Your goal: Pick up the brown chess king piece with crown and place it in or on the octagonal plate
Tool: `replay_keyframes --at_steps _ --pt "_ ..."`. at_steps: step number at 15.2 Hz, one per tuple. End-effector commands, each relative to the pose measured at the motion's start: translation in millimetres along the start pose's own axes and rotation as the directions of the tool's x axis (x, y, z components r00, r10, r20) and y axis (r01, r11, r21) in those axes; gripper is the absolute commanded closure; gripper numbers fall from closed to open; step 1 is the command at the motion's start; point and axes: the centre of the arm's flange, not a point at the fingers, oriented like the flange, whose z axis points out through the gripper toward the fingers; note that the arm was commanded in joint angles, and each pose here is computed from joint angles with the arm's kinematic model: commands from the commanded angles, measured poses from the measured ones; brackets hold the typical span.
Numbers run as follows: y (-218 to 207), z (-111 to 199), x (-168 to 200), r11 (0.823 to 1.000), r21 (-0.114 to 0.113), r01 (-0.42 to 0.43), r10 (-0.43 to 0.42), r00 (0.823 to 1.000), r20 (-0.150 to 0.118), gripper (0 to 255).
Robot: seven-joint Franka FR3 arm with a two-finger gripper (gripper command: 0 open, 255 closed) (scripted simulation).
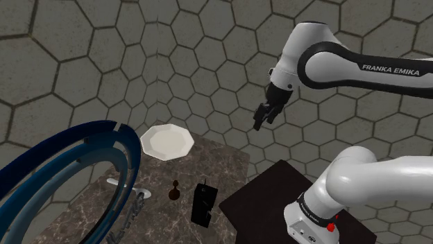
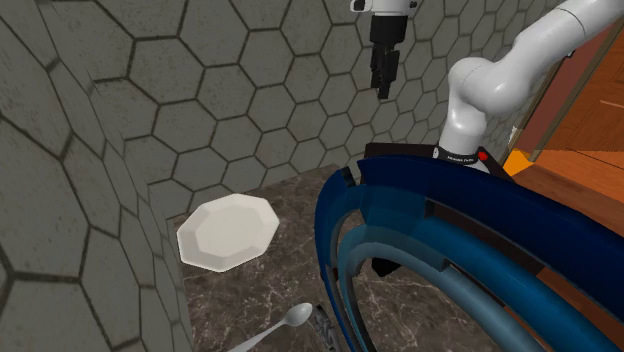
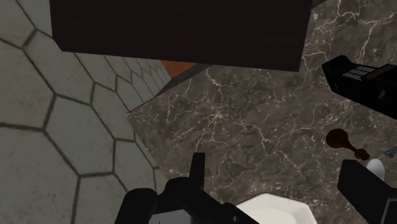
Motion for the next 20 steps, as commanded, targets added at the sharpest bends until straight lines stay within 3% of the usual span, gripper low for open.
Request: replay_keyframes --at_steps 1,20 --pt "-17.0 18.6 -0.4 1.000 0.004 -0.017 0.017 1.000 -0.015 0" --pt "-183.1 194.6 39.2 0.986 0.049 -0.157 0.162 0.978 -0.133 0"
